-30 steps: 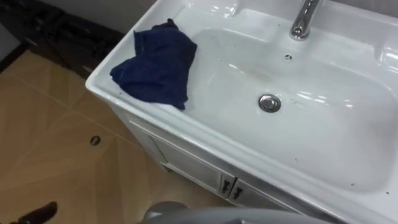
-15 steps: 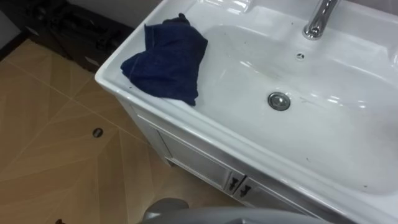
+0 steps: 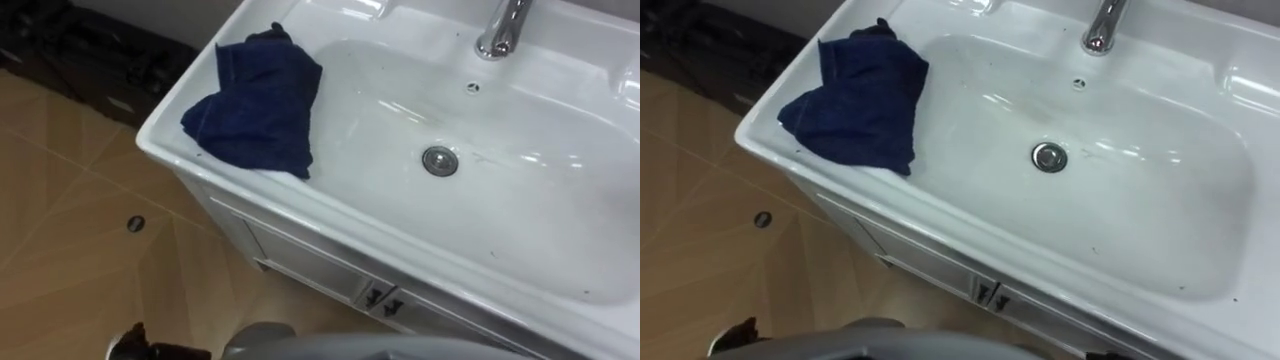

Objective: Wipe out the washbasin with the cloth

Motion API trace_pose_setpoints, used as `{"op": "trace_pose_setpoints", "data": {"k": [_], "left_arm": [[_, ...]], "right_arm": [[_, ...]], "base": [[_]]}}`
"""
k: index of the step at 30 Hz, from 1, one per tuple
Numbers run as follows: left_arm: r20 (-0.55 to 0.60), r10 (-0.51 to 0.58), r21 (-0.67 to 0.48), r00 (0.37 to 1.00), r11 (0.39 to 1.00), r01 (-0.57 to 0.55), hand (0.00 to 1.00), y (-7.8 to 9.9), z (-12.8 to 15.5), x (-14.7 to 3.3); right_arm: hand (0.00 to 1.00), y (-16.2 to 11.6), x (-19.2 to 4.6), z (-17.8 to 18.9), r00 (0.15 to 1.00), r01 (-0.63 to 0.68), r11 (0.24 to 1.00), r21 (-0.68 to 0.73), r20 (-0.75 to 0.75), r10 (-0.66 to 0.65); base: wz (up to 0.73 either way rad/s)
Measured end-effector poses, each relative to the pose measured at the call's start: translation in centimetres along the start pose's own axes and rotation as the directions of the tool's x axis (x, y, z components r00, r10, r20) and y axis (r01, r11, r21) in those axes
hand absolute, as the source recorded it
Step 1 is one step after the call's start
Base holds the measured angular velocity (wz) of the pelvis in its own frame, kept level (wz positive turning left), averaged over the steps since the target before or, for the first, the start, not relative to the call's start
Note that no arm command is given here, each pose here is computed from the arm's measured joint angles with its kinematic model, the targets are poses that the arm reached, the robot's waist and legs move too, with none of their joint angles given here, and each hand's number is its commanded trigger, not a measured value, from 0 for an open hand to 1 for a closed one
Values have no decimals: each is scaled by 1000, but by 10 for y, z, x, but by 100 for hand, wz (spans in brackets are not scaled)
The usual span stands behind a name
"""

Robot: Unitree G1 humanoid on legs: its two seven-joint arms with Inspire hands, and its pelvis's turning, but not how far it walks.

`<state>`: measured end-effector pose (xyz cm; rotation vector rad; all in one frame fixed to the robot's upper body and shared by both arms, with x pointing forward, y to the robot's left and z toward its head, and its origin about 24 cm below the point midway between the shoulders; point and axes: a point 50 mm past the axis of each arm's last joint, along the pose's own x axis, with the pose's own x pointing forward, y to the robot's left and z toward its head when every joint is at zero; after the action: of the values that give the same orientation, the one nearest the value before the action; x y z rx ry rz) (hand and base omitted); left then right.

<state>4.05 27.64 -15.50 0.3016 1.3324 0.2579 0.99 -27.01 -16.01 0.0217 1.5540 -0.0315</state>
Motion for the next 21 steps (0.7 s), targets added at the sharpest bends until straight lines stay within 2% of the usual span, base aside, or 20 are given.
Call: {"op": "trace_pose_setpoints", "data": {"k": [12,21], "left_arm": [[-28,-56,169,998,984,60,0,-8,-1,0],[-70,-96,175,993,979,107,0,-9,1,1]], "right_arm": [[0,2,1,-17,990,24,990,-141,-135,-43],[0,7,2,-22,984,12,993,-115,-177,-33]], "base": [[-27],[-11]]}}
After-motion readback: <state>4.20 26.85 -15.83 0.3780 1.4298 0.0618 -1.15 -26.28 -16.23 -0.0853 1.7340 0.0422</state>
